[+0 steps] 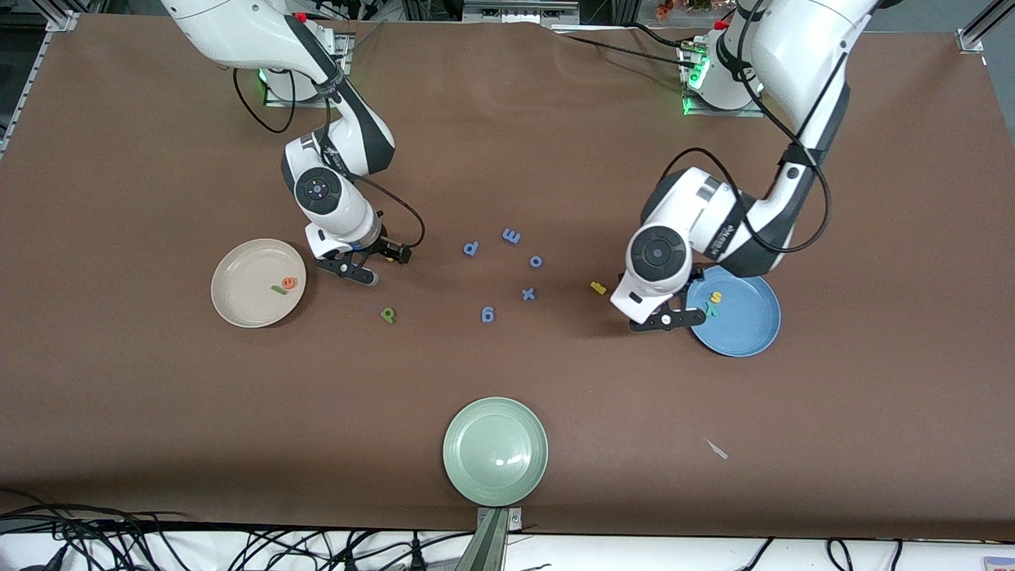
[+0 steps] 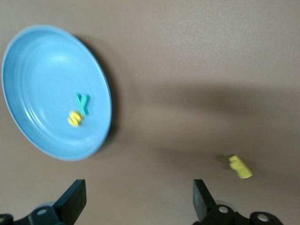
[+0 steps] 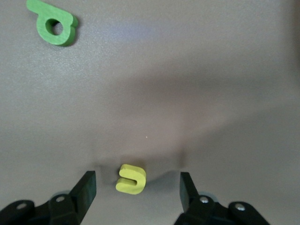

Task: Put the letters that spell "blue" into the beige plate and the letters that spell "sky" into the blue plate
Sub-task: 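Grasp the yellow u with the right gripper while the left gripper grasps yellow k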

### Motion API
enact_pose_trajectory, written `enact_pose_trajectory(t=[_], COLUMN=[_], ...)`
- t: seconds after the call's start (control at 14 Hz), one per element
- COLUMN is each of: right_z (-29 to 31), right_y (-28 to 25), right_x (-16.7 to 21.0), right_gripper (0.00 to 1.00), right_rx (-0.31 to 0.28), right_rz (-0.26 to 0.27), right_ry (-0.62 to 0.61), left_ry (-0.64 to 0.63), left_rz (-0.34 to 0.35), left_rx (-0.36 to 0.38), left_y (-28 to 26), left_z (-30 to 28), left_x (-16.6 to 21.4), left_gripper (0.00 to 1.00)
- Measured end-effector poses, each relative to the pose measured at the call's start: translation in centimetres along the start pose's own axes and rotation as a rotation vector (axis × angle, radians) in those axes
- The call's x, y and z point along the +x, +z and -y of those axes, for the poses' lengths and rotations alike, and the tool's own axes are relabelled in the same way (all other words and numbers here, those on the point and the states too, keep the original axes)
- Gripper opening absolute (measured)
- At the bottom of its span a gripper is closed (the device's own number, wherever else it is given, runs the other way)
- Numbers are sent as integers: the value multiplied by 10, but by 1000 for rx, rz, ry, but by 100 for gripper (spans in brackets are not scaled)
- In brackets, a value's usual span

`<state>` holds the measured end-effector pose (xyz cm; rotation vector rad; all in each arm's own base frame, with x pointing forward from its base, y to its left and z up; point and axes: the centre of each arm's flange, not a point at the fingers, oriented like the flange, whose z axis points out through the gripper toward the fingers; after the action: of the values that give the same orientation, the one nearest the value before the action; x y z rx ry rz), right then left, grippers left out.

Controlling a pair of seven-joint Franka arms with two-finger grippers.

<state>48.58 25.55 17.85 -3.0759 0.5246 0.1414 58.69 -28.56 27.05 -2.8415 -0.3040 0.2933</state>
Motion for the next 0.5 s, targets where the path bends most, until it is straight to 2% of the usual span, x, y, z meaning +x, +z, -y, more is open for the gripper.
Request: enact_pose_trajectory(t=[0.07, 0.14, 0.29, 0.5], right_z=[1, 2, 4, 4], right_y=[0, 1, 2, 4], right_x=[-1, -3, -6, -8], right_gripper=[71, 70, 56, 51], right_rx=[4, 6, 5, 3], right_rz=[-4, -6, -5, -3], right_ry=[-3, -7, -10, -12], left_ry=[-83, -177, -382, -643], left_rz=[10, 20, 31, 26], left_rx=[-50, -110, -202, -285], left_y=[-2, -3, -2, 12], left_z=[-8, -16, -27, -50], left_x=[-2, -3, -1, -12], left_gripper=[100, 100, 100, 100])
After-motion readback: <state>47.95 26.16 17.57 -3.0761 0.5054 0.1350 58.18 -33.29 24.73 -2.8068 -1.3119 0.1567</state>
